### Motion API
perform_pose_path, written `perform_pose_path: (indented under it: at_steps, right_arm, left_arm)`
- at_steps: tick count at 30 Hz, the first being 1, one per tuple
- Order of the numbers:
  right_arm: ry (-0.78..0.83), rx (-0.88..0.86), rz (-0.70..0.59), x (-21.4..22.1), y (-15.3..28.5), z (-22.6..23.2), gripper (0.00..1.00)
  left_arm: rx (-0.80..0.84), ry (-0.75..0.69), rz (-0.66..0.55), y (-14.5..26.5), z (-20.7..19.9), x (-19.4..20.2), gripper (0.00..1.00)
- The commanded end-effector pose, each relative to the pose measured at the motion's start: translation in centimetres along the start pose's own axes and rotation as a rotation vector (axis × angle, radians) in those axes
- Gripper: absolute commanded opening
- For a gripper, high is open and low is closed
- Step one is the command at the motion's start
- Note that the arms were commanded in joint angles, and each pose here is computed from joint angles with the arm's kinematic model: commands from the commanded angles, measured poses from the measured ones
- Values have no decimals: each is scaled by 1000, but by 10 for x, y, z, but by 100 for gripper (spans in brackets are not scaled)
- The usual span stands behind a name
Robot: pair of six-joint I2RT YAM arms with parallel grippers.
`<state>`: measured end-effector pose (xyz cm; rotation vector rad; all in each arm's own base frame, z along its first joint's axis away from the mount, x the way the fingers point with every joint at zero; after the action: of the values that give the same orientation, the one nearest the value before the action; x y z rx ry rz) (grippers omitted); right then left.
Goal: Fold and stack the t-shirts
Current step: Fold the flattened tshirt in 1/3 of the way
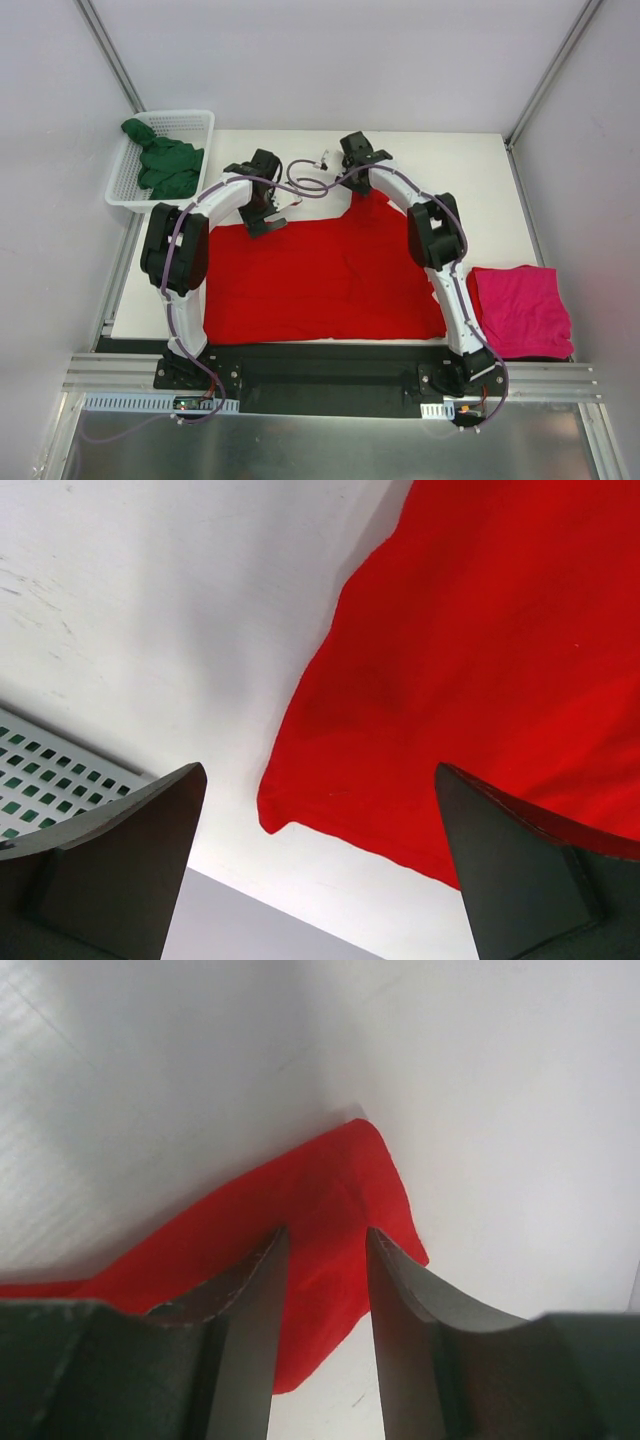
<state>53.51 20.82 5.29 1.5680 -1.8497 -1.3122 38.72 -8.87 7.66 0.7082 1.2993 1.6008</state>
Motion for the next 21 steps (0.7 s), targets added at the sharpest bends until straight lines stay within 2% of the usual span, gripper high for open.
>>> perform_pose_path:
  at_steps: [1, 11, 17, 21]
  right_arm:
    - [33, -20, -110, -31, 2, 8, 40]
    - [-24, -142, -235, -63, 18, 30, 40]
    - [-70, -122, -312, -86, 35, 18, 41]
    - [-92, -58, -301, -84, 43, 0, 41]
  left_arm:
    - [-20, -4, -15, 9, 10, -5, 99]
    - [-11, -9, -9, 8, 6, -2, 99]
    - [0, -8, -5, 7, 2, 1, 100]
    - [2, -6, -8, 7, 1, 0, 99]
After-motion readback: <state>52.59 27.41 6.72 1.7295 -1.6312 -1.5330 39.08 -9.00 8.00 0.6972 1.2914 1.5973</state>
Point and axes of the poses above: each gripper's point midway between its finger pads, its own y axis back along the fingers, its own z axis along the line the jaws close on, x = y × z, the point moved 2 cm from there along y, back along the fingers
